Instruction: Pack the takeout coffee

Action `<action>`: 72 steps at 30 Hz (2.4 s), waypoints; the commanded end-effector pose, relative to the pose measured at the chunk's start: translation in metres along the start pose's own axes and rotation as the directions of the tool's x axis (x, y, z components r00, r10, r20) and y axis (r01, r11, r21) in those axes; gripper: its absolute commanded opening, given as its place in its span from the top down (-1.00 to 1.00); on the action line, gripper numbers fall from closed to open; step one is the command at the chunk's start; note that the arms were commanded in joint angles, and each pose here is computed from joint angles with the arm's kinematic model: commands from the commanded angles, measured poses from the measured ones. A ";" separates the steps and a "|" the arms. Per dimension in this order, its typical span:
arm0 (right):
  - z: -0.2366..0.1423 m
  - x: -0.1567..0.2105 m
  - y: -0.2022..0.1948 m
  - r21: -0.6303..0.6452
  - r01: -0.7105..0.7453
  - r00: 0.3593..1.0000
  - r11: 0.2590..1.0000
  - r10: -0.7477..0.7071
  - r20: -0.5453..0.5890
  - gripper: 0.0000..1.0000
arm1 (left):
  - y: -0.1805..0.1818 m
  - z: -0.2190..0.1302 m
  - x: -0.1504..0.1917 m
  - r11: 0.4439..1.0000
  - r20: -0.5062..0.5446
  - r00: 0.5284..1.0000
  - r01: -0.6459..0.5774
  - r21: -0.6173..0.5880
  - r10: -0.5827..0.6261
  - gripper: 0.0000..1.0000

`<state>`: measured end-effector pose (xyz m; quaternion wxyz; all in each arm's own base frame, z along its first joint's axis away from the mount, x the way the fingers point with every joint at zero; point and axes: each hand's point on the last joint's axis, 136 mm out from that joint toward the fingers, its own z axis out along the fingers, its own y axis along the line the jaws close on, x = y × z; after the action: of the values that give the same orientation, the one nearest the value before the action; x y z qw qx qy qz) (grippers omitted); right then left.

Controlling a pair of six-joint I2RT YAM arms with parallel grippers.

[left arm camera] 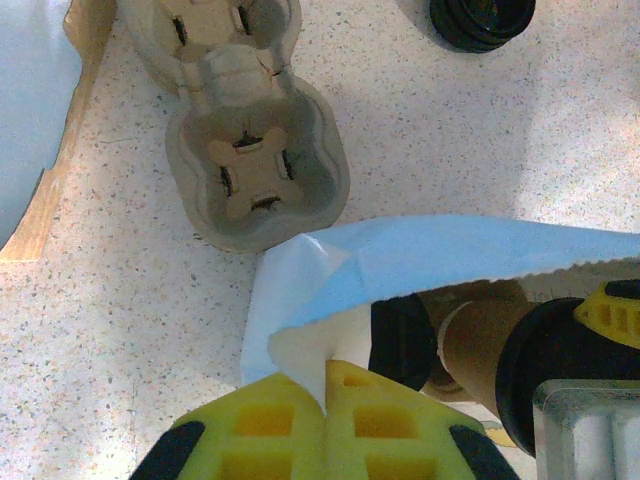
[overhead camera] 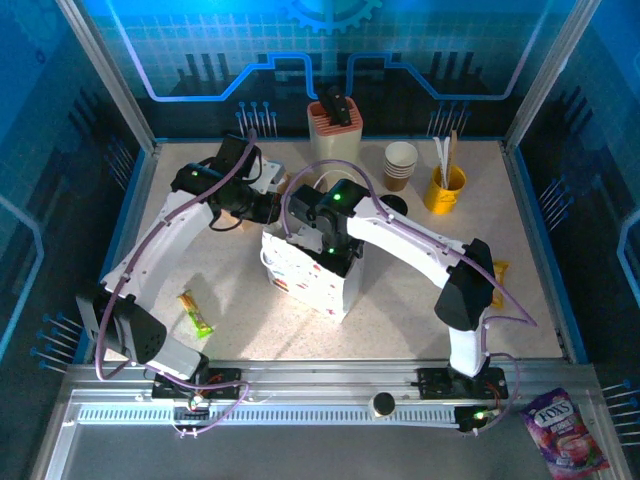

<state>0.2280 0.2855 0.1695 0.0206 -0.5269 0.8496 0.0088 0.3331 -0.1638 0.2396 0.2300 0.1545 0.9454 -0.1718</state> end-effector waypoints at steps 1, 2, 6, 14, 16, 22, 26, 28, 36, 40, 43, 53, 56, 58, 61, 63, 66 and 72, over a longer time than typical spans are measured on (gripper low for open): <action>-0.007 0.002 0.000 -0.009 -0.012 1.000 1.000 0.012 0.024 0.11 | 0.001 0.001 0.005 1.000 -0.011 1.000 -0.003 0.006 0.003 1.00; -0.007 0.002 0.000 -0.009 -0.011 1.000 1.000 0.011 0.023 0.11 | 0.002 0.001 0.005 1.000 -0.011 1.000 -0.002 0.006 0.002 1.00; -0.007 0.002 -0.001 -0.010 -0.013 1.000 1.000 0.013 0.025 0.11 | 0.002 0.001 0.006 1.000 -0.013 1.000 -0.001 0.005 0.001 1.00; -0.004 0.003 -0.001 -0.015 -0.015 1.000 1.000 0.016 0.016 0.11 | 0.001 0.001 0.005 1.000 -0.012 1.000 0.000 0.008 0.000 1.00; -0.002 0.004 -0.001 -0.019 -0.018 1.000 1.000 0.018 0.015 0.11 | 0.002 0.001 0.006 1.000 -0.013 1.000 -0.001 0.007 0.001 1.00; 0.005 0.006 -0.001 -0.026 -0.022 1.000 0.999 0.022 -0.001 0.11 | 0.002 0.001 0.006 1.000 -0.014 1.000 -0.002 0.006 0.002 1.00; 0.008 0.006 -0.001 -0.030 -0.024 1.000 0.999 0.024 -0.003 0.11 | 0.002 0.001 0.006 1.000 -0.012 1.000 -0.002 0.007 0.002 1.00; 0.010 0.006 -0.002 -0.033 -0.027 1.000 0.999 0.027 -0.005 0.11 | 0.001 0.001 0.006 1.000 -0.012 1.000 -0.002 0.008 0.002 1.00; 0.020 0.008 -0.003 -0.035 -0.033 0.999 0.999 0.033 -0.021 0.11 | 0.001 0.001 0.006 1.000 -0.013 1.000 -0.002 0.009 0.002 1.00; 0.023 0.009 -0.004 -0.033 -0.039 0.999 0.999 0.038 -0.029 0.11 | 0.001 0.001 0.006 1.000 -0.012 1.000 -0.002 0.010 0.002 1.00; 0.026 0.010 -0.005 -0.032 -0.039 0.999 0.999 0.037 -0.038 0.11 | 0.001 0.002 0.006 1.000 -0.012 1.000 -0.003 0.012 0.003 1.00; 0.029 0.012 -0.007 -0.030 -0.043 0.998 0.999 0.041 -0.045 0.12 | 0.000 0.002 0.006 1.000 -0.011 1.000 -0.002 0.013 0.002 1.00; 0.028 0.012 -0.007 -0.029 -0.042 0.998 0.999 0.040 -0.044 0.12 | 0.001 0.003 0.007 1.000 -0.015 1.000 -0.001 0.012 0.001 1.00; 0.028 0.012 -0.007 -0.030 -0.043 0.998 0.999 0.042 -0.043 0.12 | 0.001 0.003 0.006 1.000 -0.011 1.000 -0.001 0.012 0.001 1.00; 0.028 0.012 -0.008 -0.030 -0.043 0.998 0.999 0.042 -0.044 0.12 | 0.001 0.003 0.006 1.000 -0.013 1.000 -0.003 0.012 0.003 1.00; 0.028 0.012 -0.008 -0.030 -0.043 0.998 0.999 0.041 -0.045 0.12 | 0.001 0.003 0.007 1.000 -0.016 1.000 -0.001 0.012 0.001 1.00; 0.029 0.012 -0.008 -0.033 -0.042 0.998 0.999 0.040 -0.044 0.12 | 0.001 0.003 0.007 1.000 -0.017 1.000 -0.002 0.012 0.002 1.00; 0.028 0.011 -0.008 -0.033 -0.041 0.998 0.999 0.040 -0.042 0.12 | 0.001 0.004 0.007 1.000 -0.017 1.000 -0.004 0.011 0.005 1.00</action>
<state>0.2268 0.2817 0.1446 0.0004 -0.5176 0.8554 0.0214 0.3323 -0.1655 0.2370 0.2271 0.1556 0.9450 -0.1764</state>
